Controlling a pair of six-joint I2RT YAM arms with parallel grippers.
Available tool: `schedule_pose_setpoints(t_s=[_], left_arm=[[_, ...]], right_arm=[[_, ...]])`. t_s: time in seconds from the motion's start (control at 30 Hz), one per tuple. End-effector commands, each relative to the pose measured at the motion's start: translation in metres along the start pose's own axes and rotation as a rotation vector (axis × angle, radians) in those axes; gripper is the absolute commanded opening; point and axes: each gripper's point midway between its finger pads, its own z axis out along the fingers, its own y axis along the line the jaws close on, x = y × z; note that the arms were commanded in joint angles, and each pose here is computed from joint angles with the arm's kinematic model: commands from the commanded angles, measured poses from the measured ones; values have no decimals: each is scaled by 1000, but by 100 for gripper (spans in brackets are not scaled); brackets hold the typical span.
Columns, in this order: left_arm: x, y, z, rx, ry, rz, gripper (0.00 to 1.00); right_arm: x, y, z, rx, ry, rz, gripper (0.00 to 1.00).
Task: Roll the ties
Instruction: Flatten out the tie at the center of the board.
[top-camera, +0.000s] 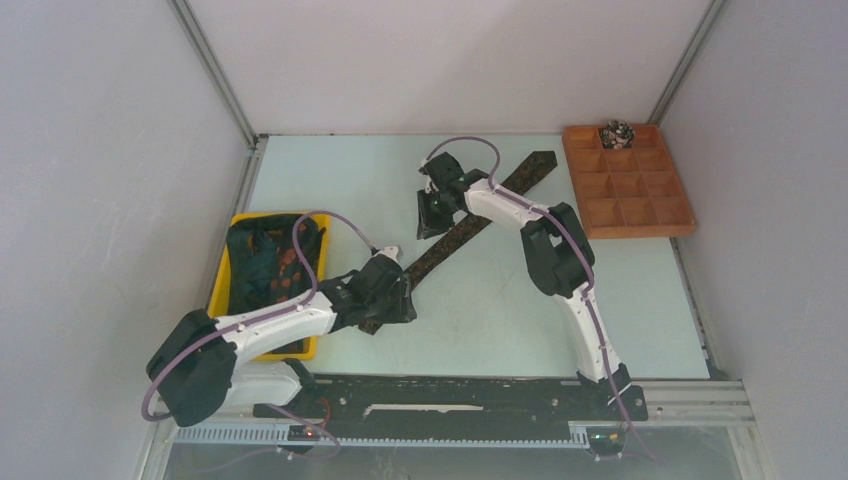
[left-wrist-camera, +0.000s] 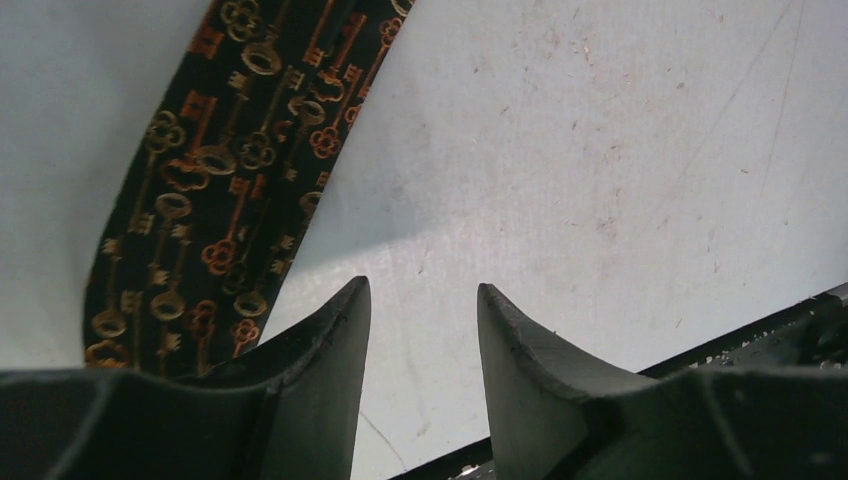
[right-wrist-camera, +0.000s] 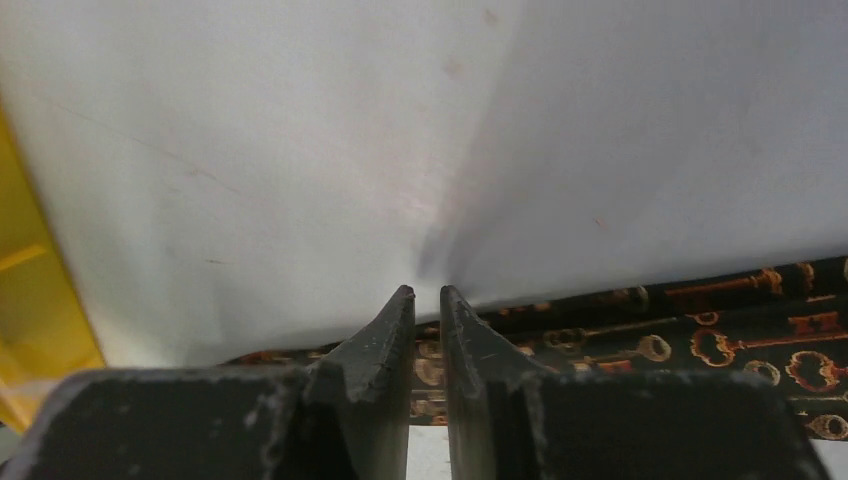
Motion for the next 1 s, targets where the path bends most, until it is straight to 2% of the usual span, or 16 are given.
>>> schedule_pose_setpoints(t_s=[0.0, 0.27, 0.5, 0.67, 0.8, 0.97], left_arm=[[-5, -4, 12, 7, -21, 6, 47], [0, 24, 25, -120, -18, 54, 44], [1, 28, 23, -139, -18, 62, 42], [-6, 6, 0, -52, -45, 47, 44], [-27, -4, -30, -32, -119, 40, 49], [-56, 6, -49, -70, -169, 28, 51]], right_arm=[[24, -25, -2, 50, 52, 29, 17], [59, -62, -17, 133, 71, 70, 14], [49, -52, -31, 118, 8, 65, 13], [22, -19, -49, 76, -65, -12, 14], [10, -3, -73, 74, -140, -47, 15], [28, -10, -92, 129, -177, -54, 15]])
